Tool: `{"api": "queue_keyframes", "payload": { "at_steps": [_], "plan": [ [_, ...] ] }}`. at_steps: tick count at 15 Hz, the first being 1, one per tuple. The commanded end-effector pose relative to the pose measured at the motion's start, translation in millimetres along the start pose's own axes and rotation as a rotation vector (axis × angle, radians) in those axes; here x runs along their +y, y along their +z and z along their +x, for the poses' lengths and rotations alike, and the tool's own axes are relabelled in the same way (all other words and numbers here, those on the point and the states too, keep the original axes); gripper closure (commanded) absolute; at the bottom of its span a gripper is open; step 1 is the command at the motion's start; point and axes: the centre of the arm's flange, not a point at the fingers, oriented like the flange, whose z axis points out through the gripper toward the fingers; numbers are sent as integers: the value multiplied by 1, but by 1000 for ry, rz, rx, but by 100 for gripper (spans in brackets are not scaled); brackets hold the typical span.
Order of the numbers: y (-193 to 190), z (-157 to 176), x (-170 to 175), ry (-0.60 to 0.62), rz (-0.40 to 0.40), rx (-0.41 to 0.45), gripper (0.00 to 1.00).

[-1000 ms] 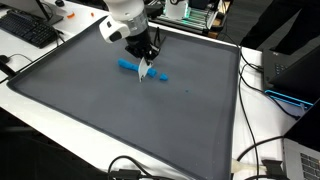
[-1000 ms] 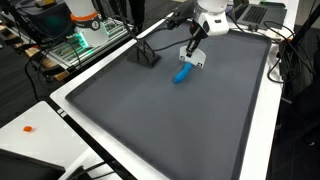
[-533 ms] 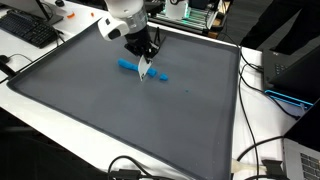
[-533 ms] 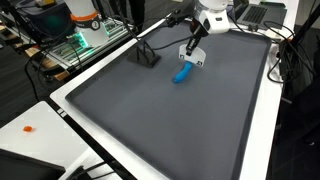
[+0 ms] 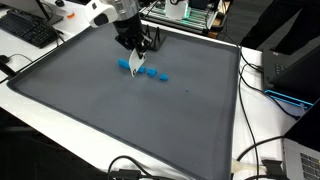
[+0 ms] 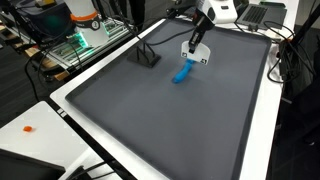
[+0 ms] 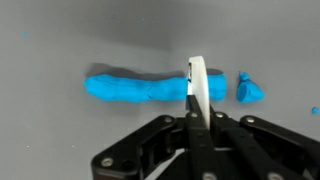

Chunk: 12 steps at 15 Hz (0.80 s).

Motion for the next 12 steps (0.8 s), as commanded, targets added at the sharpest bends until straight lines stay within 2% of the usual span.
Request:
{"api": "queue_keyframes", "payload": {
  "at_steps": [1,6,12],
  "plan": [
    [-6,-2,14,-1,-39,-9,99],
    [0,-2,24,0,-64,-14,99],
    [16,-2,23,-4,-52,-30,99]
  ]
}}
